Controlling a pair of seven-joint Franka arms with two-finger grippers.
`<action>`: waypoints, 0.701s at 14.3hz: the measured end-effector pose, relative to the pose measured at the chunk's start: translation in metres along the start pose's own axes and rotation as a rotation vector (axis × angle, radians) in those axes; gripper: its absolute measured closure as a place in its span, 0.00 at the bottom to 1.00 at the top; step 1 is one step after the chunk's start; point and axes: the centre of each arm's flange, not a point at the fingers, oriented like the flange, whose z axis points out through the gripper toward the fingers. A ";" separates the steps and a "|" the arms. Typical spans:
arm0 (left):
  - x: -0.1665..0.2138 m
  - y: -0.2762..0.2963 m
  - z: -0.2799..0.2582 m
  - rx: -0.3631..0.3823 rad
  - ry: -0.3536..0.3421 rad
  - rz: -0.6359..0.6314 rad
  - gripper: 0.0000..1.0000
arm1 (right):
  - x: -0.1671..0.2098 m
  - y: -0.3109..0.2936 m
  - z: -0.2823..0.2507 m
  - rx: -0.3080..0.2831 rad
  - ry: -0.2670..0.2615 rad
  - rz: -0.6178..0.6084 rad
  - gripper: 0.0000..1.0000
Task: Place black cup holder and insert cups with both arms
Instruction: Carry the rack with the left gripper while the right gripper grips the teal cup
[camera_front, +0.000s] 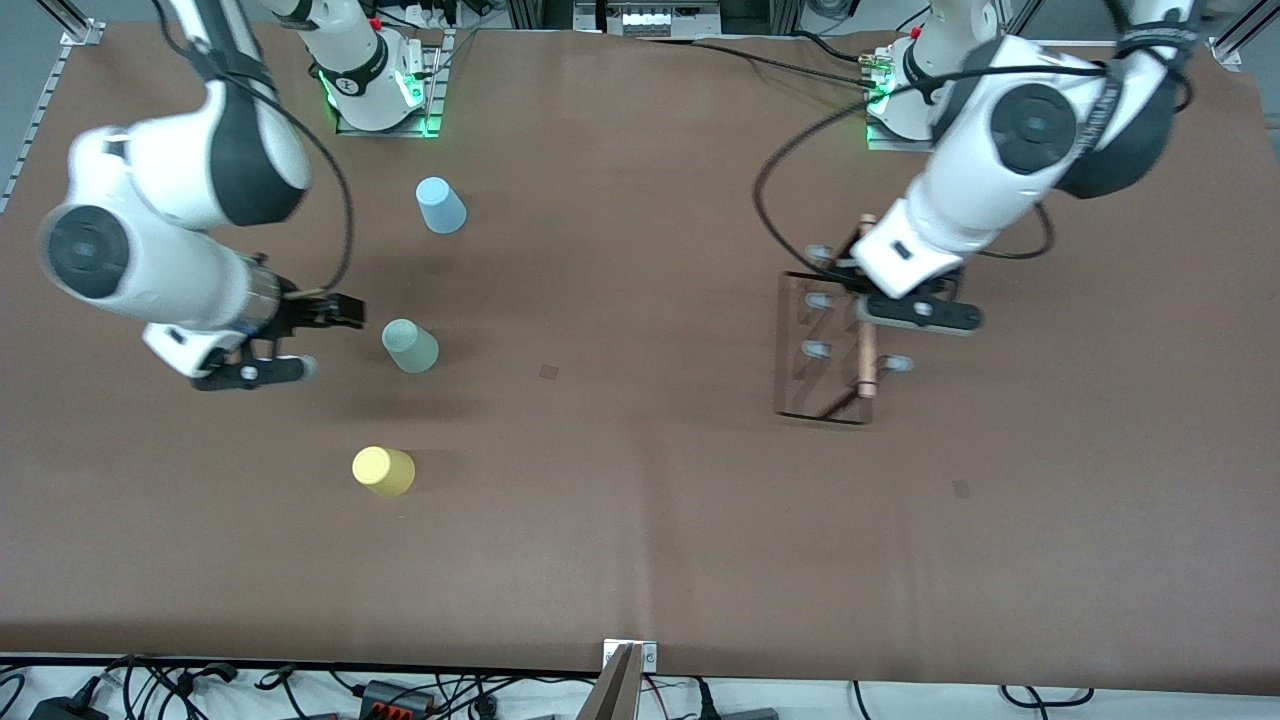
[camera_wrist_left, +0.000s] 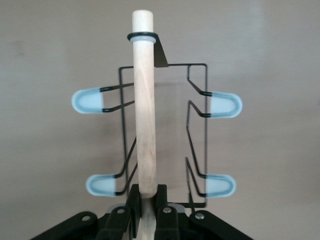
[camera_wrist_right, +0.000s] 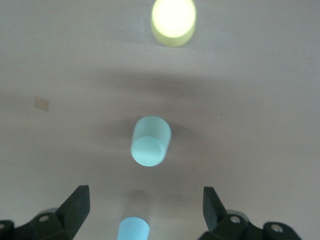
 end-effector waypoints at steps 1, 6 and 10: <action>0.002 0.022 0.003 -0.024 -0.009 -0.010 0.84 | 0.002 -0.008 0.014 -0.002 0.008 0.014 0.00; -0.009 0.136 0.041 -0.037 -0.044 -0.010 0.84 | -0.001 0.009 0.089 -0.009 -0.014 0.099 0.00; -0.011 0.173 0.084 0.002 -0.040 -0.010 0.84 | 0.003 0.033 0.121 0.019 -0.067 0.177 0.00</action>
